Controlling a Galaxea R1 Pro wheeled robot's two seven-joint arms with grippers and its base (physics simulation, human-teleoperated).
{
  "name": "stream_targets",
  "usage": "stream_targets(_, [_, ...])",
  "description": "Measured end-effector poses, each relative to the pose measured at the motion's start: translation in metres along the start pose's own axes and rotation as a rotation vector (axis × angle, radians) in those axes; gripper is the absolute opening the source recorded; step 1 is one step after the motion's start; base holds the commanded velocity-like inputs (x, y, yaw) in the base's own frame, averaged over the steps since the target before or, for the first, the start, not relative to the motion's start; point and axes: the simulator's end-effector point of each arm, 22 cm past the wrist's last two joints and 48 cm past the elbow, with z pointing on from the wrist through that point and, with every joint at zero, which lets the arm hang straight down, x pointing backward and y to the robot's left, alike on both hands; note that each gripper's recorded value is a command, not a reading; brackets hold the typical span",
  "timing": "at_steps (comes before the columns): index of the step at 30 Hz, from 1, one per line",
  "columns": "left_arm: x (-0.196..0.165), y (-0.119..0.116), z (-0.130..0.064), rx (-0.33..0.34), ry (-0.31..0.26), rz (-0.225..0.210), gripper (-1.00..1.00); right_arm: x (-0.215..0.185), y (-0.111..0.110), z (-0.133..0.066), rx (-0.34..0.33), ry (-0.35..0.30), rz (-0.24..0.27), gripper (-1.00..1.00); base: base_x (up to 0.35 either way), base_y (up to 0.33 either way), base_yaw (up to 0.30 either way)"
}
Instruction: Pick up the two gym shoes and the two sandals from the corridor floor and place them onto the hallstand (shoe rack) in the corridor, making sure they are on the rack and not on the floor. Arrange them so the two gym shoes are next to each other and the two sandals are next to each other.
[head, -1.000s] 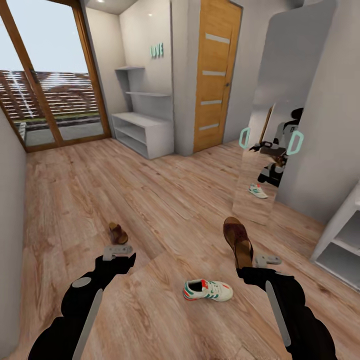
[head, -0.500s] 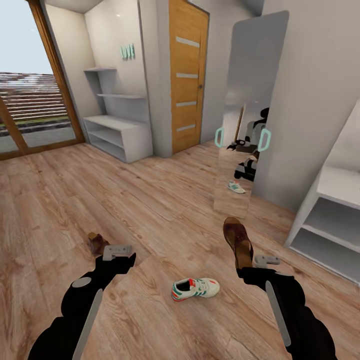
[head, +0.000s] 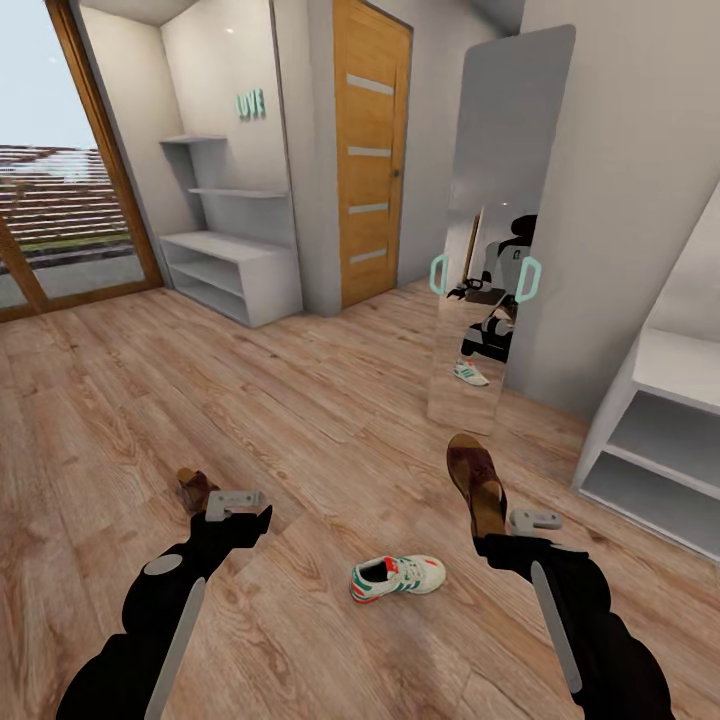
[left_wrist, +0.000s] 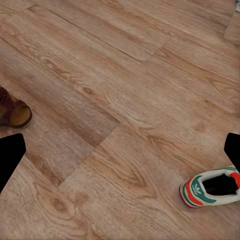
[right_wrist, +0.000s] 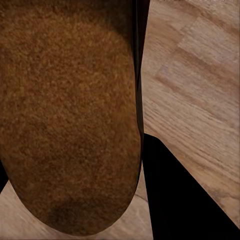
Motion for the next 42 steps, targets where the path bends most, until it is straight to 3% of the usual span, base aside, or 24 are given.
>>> stream_targets(17, [-0.002,-0.0001,-0.0012,0.0,-0.004,0.0,1.0,-0.0018,-0.0002,-0.0017,0.0,-0.005,0.001,-1.0,0.0,0.011,-0.223])
stream_targets(32, [-0.0025,-0.0002,-0.0017,0.0,-0.005,0.0,1.0,-0.0026,0.0,-0.0024,-0.001,-0.007,0.001,-1.0,0.0,0.152,-0.124])
stream_targets(42, [-0.0028,-0.0001,-0.0017,0.0,-0.006,0.0,1.0,-0.0026,-0.0002,-0.0024,-0.001,-0.007,0.001,-1.0,0.0,0.031,-0.268])
